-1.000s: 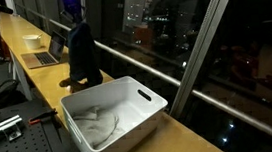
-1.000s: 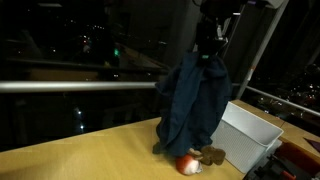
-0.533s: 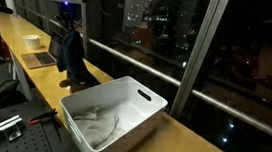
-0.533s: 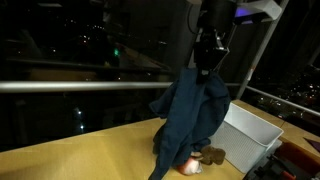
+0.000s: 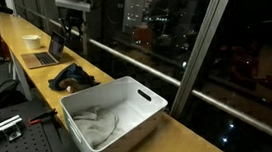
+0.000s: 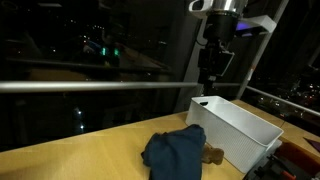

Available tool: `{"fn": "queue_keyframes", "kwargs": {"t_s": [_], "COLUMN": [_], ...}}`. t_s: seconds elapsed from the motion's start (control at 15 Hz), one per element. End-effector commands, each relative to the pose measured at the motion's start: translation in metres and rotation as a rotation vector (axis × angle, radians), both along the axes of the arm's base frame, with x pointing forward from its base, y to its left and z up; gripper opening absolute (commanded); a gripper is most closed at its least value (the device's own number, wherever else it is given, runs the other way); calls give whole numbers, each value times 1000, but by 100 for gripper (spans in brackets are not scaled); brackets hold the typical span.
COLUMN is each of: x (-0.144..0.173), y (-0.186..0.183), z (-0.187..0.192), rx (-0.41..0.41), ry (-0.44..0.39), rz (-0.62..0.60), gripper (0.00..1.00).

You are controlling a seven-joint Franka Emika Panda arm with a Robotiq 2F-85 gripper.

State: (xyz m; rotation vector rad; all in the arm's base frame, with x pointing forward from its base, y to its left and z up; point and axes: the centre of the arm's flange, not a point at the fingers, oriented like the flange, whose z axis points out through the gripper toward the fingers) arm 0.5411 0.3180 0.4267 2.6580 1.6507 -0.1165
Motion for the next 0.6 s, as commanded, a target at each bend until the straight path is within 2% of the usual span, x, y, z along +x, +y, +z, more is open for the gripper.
{"fn": "queue_keyframes", "kwargs": {"t_s": [0.0,0.2,0.53], "x": [-7,0,7], "y": [-71,-139,-251], "z": [-8,-21,-60], "rx": [-12,-34,-41], "ry": [-66,-106,-98], "rz": [-44,-101,-241], "gripper": [79,100,100]}}
